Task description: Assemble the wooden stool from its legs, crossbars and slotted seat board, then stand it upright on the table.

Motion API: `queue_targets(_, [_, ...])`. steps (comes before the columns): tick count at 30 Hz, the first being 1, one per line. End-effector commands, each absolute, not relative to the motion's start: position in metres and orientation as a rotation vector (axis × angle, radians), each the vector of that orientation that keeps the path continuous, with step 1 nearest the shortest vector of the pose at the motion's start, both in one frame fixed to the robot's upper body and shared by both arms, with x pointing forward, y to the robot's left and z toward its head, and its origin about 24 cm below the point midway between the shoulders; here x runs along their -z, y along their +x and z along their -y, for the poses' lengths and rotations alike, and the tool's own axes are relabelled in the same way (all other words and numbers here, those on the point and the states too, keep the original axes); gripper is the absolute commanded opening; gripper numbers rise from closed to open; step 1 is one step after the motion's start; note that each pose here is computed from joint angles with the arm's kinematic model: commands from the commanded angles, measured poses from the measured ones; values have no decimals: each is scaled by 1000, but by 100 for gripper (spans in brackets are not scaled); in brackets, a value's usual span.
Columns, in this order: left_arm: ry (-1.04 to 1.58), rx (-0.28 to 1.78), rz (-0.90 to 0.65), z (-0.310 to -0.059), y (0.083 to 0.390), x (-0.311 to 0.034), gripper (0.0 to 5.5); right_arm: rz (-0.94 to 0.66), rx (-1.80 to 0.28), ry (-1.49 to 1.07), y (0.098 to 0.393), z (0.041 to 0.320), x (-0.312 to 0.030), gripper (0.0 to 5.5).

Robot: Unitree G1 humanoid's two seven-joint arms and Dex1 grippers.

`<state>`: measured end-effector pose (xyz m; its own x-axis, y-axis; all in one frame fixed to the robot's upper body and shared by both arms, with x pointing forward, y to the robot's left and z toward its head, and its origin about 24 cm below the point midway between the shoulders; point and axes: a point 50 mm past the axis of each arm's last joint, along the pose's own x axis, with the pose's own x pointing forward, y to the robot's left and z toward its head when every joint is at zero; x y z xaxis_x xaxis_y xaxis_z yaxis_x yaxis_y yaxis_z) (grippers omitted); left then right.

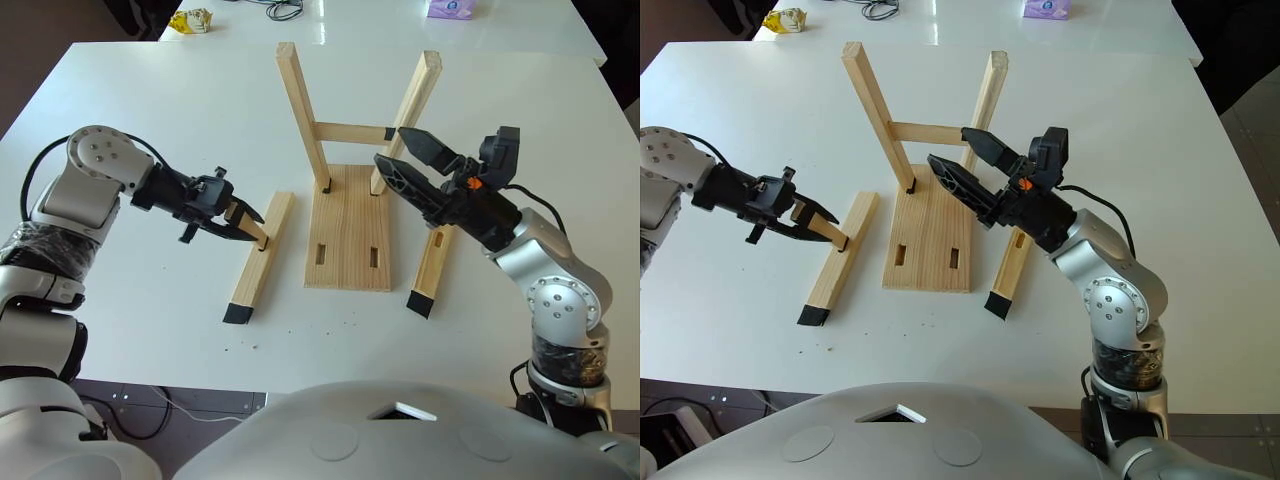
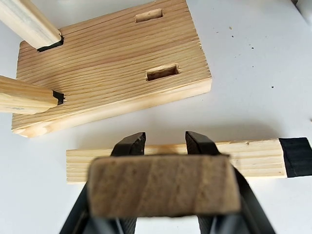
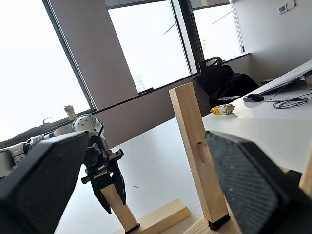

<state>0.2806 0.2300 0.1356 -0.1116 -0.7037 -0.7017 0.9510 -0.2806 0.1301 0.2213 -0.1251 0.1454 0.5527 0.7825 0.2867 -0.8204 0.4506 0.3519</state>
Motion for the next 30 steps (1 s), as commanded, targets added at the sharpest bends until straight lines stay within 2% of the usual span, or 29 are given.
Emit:
queue_targets(1, [848, 1691, -579, -236, 284, -118, 131, 96, -962, 490, 219, 121, -140, 436])
queue_targets(5, [814, 1646, -576, -240, 292, -120, 131, 105, -954, 493, 221, 121, -138, 436])
queue_targets(9, [711, 1627, -519, -232, 299, -128, 131, 109, -945, 492, 223, 122, -136, 436])
queue_targets(10, [682, 1617, -505, -230, 301, -130, 160, 110, -943, 492, 223, 123, -136, 436])
queue_targets(18, [616, 1573, -445, -227, 308, -140, 270, 117, -930, 493, 226, 124, -133, 436])
queue_targets(26, [478, 1492, -367, -244, 289, -158, 275, 111, -900, 498, 224, 127, -127, 436])
queue_targets(30, [400, 1351, -310, -254, 277, -164, 275, 106, -883, 500, 223, 130, -125, 436])
